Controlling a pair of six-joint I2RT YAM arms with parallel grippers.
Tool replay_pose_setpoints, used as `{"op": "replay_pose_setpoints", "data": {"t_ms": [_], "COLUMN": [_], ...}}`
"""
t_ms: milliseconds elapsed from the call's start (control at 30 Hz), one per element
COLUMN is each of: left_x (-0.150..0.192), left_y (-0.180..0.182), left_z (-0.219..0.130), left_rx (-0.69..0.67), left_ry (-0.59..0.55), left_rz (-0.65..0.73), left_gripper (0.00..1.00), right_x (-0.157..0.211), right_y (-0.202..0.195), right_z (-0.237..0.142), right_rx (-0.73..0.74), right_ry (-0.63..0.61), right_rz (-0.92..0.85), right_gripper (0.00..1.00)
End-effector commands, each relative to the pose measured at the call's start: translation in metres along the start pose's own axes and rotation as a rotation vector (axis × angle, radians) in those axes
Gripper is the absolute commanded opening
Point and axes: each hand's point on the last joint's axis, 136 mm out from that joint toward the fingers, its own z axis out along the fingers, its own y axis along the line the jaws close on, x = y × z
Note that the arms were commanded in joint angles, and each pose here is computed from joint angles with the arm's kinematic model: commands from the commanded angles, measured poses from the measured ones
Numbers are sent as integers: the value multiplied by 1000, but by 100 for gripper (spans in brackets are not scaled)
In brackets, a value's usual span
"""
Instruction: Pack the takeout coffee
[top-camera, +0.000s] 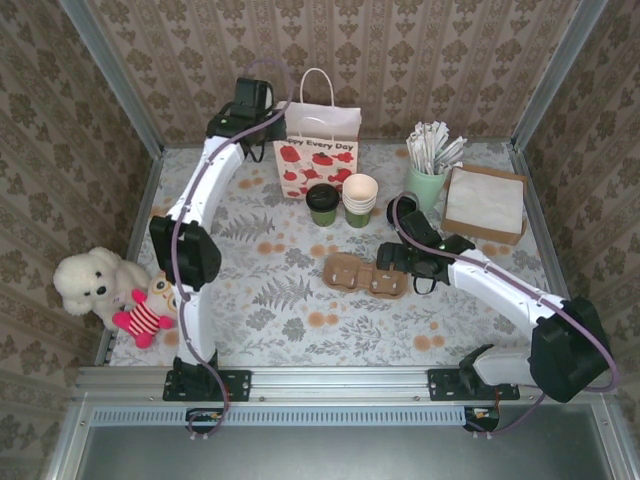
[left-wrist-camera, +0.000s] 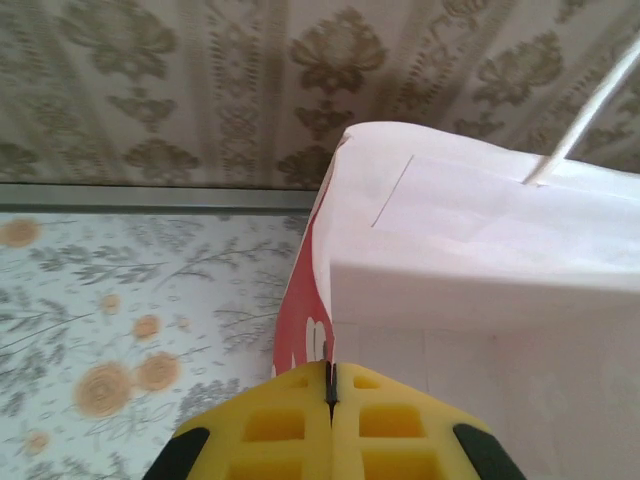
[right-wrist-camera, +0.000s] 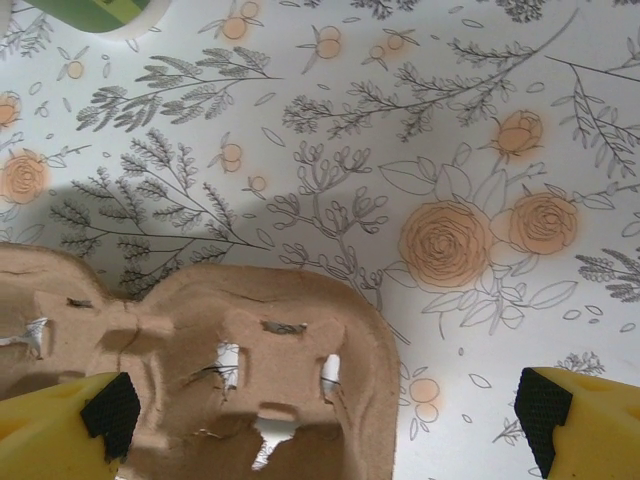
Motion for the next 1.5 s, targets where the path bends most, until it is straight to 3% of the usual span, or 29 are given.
{"op": "replay_pose_setpoints", "data": {"t_ms": [0, 333, 633, 833, 967, 1067, 1267, 1367, 1467], "left_x": [-31, -4, 81, 119, 148, 174, 215, 219, 224], "left_y": [24, 89, 119, 113, 98, 81, 53, 56, 46], "left_z": [-42, -102, -168, -201, -212, -222, -229, -242, -240], "left_rx": [-112, -363, -513, -488, -410, -374, -317, -311, -215], "left_ry": [-143, -224, -151, -97, -32, 28, 130, 122, 126], "left_rz": [-64, -178, -403, -503, -571, -599, -568, -545, -524], "left_gripper": [0, 0, 0, 0, 0, 0, 0, 0, 5], "right_x": [-18, -13, 11, 27, 35, 43, 57, 62, 62], "right_y": [13, 44, 67, 63, 60, 66, 62, 53, 38], "right_z": [-6, 12, 21, 33, 36, 39, 51, 55, 52], "right_rx": [12, 0, 7, 73, 115, 104, 156, 183, 225], "right_ry": [-58, -13, 62, 116, 130, 146, 148, 142, 128], "right_rz": [-33, -121, -152, -163, -155, -140, -151, -163, -222], "right_gripper": [100, 100, 100, 99, 89, 87, 79, 73, 66]}}
